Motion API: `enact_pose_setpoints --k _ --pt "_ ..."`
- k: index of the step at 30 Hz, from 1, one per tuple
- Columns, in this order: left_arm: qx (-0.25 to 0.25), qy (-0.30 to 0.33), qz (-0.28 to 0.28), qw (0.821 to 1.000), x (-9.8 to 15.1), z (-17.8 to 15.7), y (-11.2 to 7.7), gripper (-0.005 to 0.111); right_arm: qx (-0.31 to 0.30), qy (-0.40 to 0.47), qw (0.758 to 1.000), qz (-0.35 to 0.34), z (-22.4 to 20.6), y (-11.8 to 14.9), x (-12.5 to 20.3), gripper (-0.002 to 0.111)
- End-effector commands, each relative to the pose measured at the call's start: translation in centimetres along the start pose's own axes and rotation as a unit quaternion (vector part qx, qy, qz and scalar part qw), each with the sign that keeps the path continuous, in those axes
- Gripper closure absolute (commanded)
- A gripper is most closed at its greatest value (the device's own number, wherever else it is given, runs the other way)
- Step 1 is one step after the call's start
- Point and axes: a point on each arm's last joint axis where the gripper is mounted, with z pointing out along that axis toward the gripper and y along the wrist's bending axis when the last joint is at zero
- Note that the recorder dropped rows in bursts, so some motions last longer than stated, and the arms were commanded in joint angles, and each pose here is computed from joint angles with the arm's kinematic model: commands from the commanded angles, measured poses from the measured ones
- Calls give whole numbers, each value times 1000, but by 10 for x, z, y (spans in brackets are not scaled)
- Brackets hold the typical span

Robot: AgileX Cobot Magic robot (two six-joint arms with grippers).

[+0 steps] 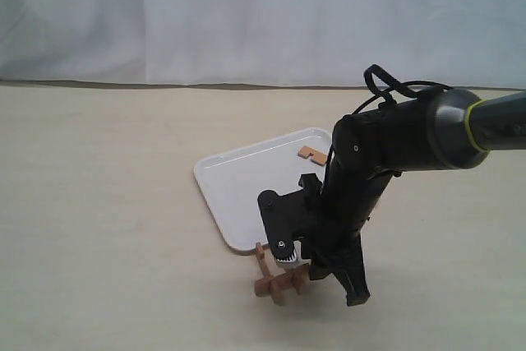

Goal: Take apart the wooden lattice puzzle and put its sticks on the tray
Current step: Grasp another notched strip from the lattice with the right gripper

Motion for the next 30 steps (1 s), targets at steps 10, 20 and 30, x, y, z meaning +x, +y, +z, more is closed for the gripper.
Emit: enact_pose_setpoints --k 10,20,30 --pt "3 -3 -1 1000 0 0 0 107 -25 -24 999 8 0 5 -4 79" --pt "3 -3 -1 1000 0 0 0 107 -24 -24 999 4 0 5 -4 104" --pt "3 -3 -1 1000 0 0 0 107 0 -32 999 1 -18 4 -6 104"
